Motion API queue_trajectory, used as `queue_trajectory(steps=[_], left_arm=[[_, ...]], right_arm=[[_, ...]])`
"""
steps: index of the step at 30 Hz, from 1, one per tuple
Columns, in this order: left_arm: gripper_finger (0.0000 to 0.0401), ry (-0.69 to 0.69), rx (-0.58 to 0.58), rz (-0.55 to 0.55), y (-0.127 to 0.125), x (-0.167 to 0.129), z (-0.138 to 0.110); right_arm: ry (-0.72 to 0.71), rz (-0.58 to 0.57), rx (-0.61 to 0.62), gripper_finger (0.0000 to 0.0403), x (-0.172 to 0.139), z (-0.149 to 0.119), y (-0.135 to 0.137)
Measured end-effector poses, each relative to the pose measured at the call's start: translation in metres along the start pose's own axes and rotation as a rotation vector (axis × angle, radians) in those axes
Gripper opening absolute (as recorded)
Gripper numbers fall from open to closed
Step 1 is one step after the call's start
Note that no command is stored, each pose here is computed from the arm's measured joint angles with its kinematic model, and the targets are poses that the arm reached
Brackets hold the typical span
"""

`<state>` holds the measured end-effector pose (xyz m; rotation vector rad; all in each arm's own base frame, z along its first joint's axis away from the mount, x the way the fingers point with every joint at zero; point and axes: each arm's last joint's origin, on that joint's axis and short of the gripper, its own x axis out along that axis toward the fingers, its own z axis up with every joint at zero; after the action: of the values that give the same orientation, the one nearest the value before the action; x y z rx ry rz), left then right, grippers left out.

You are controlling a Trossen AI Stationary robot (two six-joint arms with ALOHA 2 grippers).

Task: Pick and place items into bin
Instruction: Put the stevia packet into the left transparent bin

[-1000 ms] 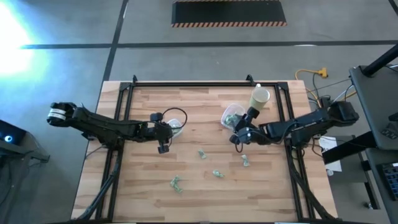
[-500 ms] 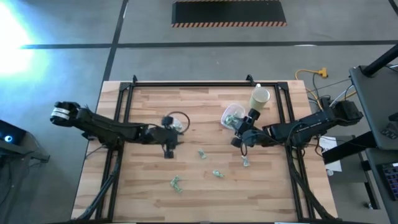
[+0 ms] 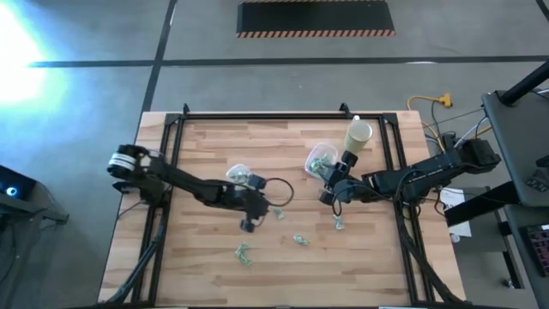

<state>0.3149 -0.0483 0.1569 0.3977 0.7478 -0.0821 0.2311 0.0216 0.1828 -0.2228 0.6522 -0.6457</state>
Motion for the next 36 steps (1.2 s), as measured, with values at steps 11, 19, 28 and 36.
queue_trajectory(steps=[11, 19, 28, 36], left_arm=[[0.0099, 0.063, 0.033, -0.018, -0.002, 0.027, 0.009], [0.0099, 0.075, 0.033, -0.015, 0.000, 0.032, 0.006], [0.0099, 0.097, 0.030, -0.015, 0.001, 0.039, 0.001], [0.0099, 0.095, 0.026, -0.007, 0.003, 0.038, 0.002]], right_arm=[[0.007, 0.007, -0.005, 0.0130, 0.000, -0.003, 0.000], [0.007, 0.007, -0.002, 0.0125, 0.000, -0.003, 0.000], [0.006, 0.007, -0.002, 0.0122, 0.000, -0.003, 0.000], [0.006, 0.007, -0.002, 0.0119, 0.000, -0.003, 0.000]])
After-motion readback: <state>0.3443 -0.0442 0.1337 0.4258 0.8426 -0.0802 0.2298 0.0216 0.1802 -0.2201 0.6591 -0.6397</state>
